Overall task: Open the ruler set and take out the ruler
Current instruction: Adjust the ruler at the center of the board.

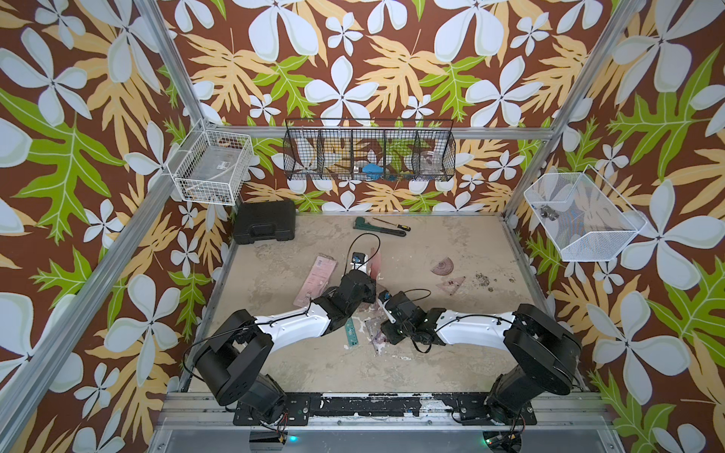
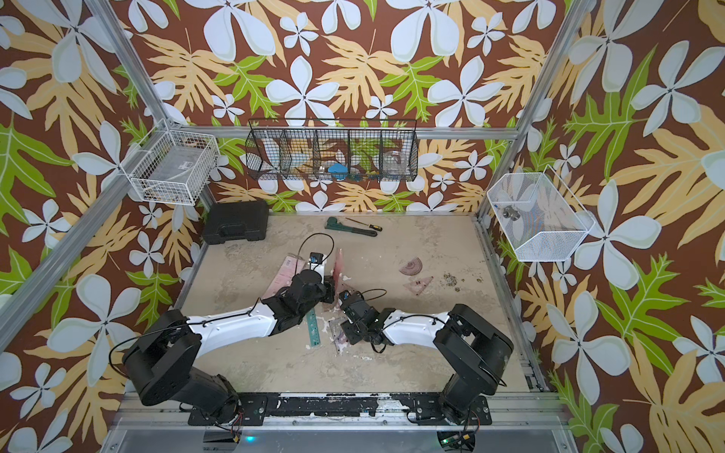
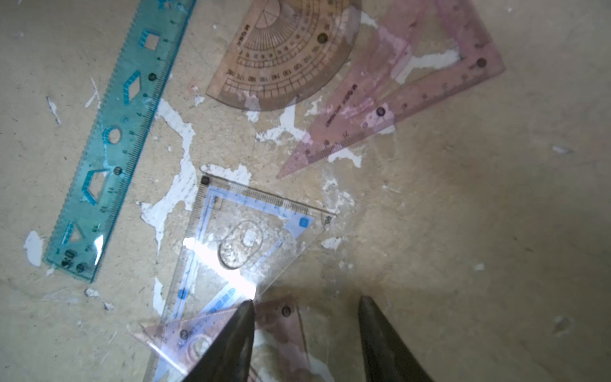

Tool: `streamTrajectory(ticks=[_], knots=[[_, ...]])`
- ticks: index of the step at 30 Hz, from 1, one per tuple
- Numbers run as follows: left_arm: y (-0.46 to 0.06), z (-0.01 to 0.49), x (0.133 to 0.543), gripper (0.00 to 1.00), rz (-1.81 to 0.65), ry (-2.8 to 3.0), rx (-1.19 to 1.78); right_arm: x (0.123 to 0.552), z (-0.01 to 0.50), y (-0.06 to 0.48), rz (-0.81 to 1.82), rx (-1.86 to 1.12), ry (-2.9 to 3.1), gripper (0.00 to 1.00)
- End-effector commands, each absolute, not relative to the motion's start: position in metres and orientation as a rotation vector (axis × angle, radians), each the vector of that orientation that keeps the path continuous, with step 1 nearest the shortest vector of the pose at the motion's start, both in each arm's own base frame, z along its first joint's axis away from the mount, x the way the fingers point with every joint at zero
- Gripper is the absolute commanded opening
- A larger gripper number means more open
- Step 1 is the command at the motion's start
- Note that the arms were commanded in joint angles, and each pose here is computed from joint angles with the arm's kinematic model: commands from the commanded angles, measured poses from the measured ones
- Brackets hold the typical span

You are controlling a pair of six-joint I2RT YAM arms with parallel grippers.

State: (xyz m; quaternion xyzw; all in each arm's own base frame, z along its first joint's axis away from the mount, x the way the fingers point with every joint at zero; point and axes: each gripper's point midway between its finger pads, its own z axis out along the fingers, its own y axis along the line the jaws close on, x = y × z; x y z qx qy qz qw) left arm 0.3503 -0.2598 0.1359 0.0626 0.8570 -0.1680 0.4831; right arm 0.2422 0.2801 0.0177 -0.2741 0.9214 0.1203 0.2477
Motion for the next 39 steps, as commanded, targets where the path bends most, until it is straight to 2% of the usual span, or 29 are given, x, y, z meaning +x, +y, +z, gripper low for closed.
streamTrajectory(ticks=[1,8,14,20,27,32,39], knots=[[-0.255,0.137,0.351,0.00,-0.394,2.081,0.143,0.233,0.002,0.261,0.232,-0.728,2.597,0.52],[-0.255,0.134,0.351,0.00,-0.392,2.081,0.146,0.217,0.014,0.257,0.333,-0.750,2.576,0.55],[-0.256,0.134,0.350,0.00,-0.414,2.078,0.144,0.211,0.001,0.248,0.288,-0.766,2.614,0.55],[-0.258,0.136,0.349,0.00,-0.426,2.076,0.154,0.218,-0.010,0.231,0.058,-0.803,2.669,0.57],[-0.256,0.139,0.349,0.00,-0.418,2.066,0.152,0.206,-0.002,0.230,0.054,-0.871,2.691,0.69],[-0.257,0.137,0.349,0.00,-0.423,2.070,0.153,0.204,-0.004,0.222,-0.017,-0.887,2.713,0.71],[-0.255,0.138,0.349,0.00,-0.413,2.067,0.155,0.228,-0.008,0.178,-0.311,-0.630,2.776,0.72]])
